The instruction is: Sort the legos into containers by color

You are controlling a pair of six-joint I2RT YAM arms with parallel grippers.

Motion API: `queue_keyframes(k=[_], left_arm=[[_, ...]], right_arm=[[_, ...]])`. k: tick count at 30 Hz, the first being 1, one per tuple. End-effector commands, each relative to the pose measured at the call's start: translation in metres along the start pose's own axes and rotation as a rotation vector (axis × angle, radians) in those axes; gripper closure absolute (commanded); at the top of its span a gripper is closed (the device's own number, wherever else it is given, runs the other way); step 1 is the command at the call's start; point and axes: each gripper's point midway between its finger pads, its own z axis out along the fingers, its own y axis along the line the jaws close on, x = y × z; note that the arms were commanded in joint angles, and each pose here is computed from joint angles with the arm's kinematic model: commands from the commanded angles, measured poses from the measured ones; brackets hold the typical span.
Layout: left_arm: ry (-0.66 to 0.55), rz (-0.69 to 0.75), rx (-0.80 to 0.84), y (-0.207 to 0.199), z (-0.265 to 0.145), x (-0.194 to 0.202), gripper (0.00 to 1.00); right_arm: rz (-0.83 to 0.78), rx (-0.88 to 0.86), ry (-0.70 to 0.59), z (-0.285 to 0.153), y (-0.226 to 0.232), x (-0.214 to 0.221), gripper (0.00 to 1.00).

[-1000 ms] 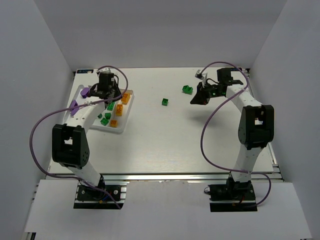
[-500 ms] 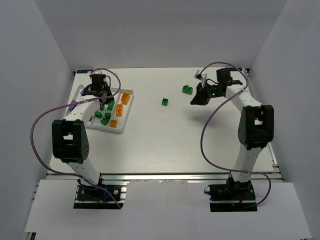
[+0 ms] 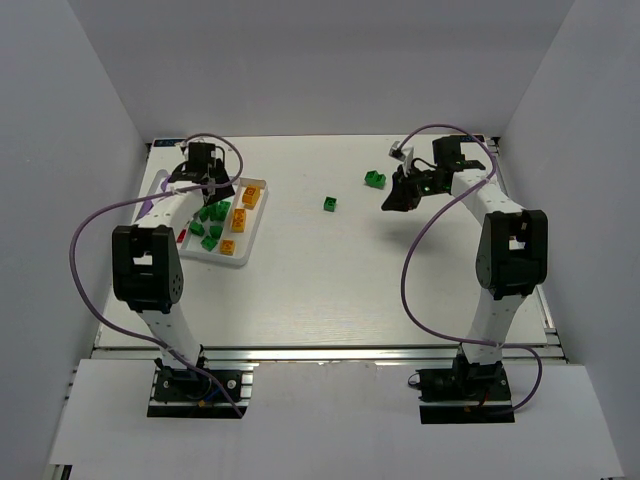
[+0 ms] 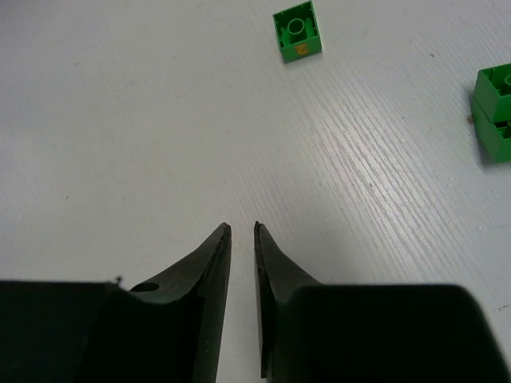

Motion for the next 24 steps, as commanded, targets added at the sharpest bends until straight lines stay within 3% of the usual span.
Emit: queue_keyframes(k=[1, 7, 9, 12, 13, 15, 24], left_arm=[[-0.080, -0.025, -0.007, -0.001, -0.016, -0.035, 0.21], [-0.078, -0.078, 0.085, -0.016, -0.039, -0.041, 0.18], [-0.123, -0.131, 0.116, -0.017, -0.058, -0.049, 0.04], [-0.173, -0.214, 0.085, -0.001, -0.080, -0.044, 0.02], [-0.190, -0.236, 0.081, 0.003, -0.086, -0.044, 0.02], [-0.218, -0.279, 0.114, 0.006, -0.101, -0.040, 0.02], [-0.165, -0.332, 0.234, 0.000, -0.127, -0.006, 0.02]], right_arm=[[-0.056, 0.044, -0.003, -0.008, -0.005, -0.017, 0.74], [0.035, 0.212, 0.017, -0.009, -0.048, -0.035, 0.68], [0.058, 0.319, 0.013, -0.011, -0.068, -0.052, 0.64], [0.023, 0.420, 0.018, -0.011, -0.085, -0.074, 0.37], [0.003, 0.440, 0.028, -0.010, -0.088, -0.076, 0.21], [-0.083, 0.439, 0.043, 0.000, -0.091, -0.083, 0.11], [-0.399, 0.344, 0.181, 0.036, -0.119, -0.061, 0.11]])
